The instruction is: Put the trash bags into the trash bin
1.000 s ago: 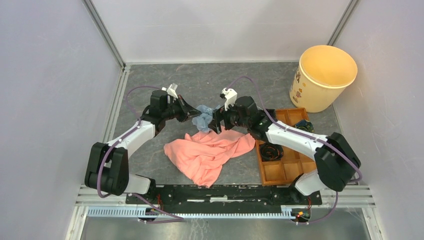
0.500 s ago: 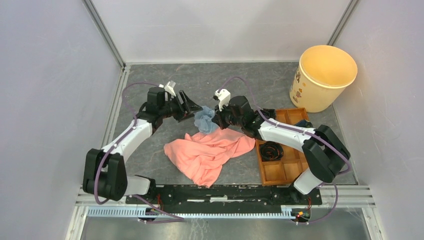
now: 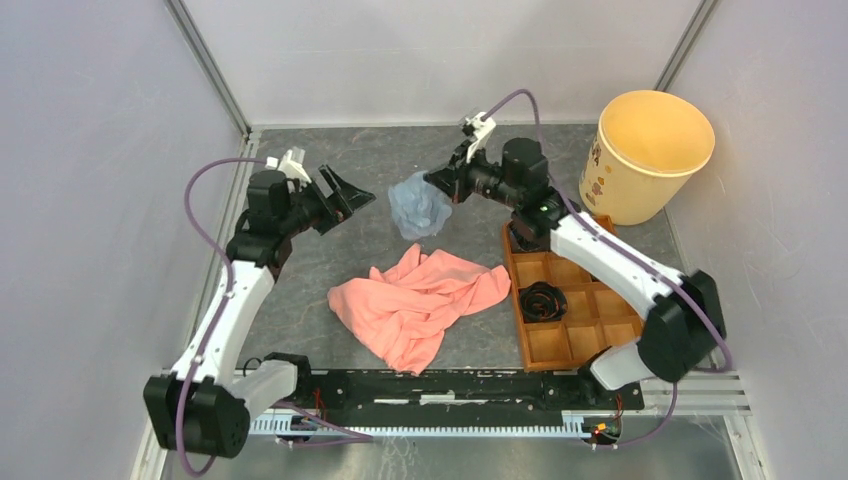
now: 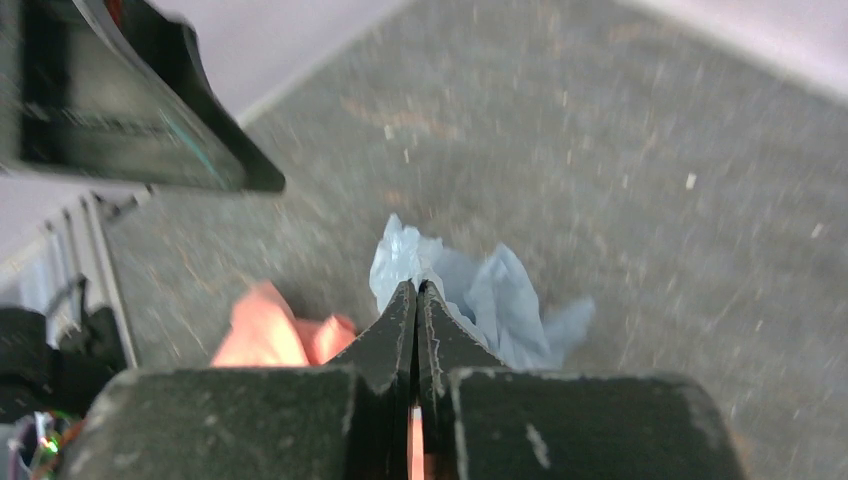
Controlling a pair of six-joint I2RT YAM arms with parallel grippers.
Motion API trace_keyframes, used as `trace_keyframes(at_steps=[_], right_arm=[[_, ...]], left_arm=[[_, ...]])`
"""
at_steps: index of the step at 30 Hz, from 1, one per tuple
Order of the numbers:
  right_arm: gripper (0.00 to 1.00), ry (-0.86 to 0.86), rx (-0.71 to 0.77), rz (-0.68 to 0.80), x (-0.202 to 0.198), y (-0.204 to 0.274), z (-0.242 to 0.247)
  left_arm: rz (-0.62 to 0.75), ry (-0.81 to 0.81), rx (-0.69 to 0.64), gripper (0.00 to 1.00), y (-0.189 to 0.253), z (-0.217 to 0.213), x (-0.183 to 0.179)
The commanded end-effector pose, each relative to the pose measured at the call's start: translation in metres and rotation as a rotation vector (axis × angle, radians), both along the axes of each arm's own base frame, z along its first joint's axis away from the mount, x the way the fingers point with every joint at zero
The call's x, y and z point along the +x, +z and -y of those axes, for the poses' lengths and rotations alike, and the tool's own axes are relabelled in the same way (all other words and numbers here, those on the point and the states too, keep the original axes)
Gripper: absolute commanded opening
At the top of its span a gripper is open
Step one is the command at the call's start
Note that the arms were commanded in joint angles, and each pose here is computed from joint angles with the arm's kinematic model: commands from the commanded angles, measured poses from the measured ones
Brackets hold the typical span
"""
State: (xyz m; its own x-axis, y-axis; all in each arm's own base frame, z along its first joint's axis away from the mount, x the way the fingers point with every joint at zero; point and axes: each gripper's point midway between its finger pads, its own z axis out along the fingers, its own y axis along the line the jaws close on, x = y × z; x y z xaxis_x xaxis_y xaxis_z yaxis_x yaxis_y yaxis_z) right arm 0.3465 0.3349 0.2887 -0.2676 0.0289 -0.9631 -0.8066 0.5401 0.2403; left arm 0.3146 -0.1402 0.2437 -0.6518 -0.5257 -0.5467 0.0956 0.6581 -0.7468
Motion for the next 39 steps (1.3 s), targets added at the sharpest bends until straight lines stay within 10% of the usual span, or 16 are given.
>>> trace_keyframes(at_steps=[1,6,9,16,22,29,39], right_arm=[[0.01,0.012,0.191,0.267,-0.034,0.111,0.016],[0.01,-0.306,-0.029,0.044,0.025,-0.013,0.045],[0.01,-0.217,-0.184,-0.2,0.032,-0.08,0.023],[0.01,-0.191,-0.173,0.151,0.006,0.019,-0.015],[0.0,-0.178,-0.234,0.002,0.014,-0.025,-0.02],[0.0,-0.05,0.03,-0.01,-0.014,0.0,-0.04],[0.01,-0.442,-0.263,0.202,0.023,0.034,0.046]], left_arm=[[0.188,0.063,0.107,0.96,0.056,-0.02,-0.006],[0.213,0.07,0.13,0.99,0.065,-0.024,-0.013],[0.159,0.029,0.093,0.99,0.047,-0.016,-0.019],[0.121,-0.009,0.057,1.0,0.033,-0.009,-0.03],[0.107,-0.095,-0.06,1.0,0.03,0.011,-0.038],[0.091,-0.17,-0.148,0.88,0.025,0.039,-0.043],[0.059,-0.122,-0.134,0.86,0.013,0.035,-0.039]])
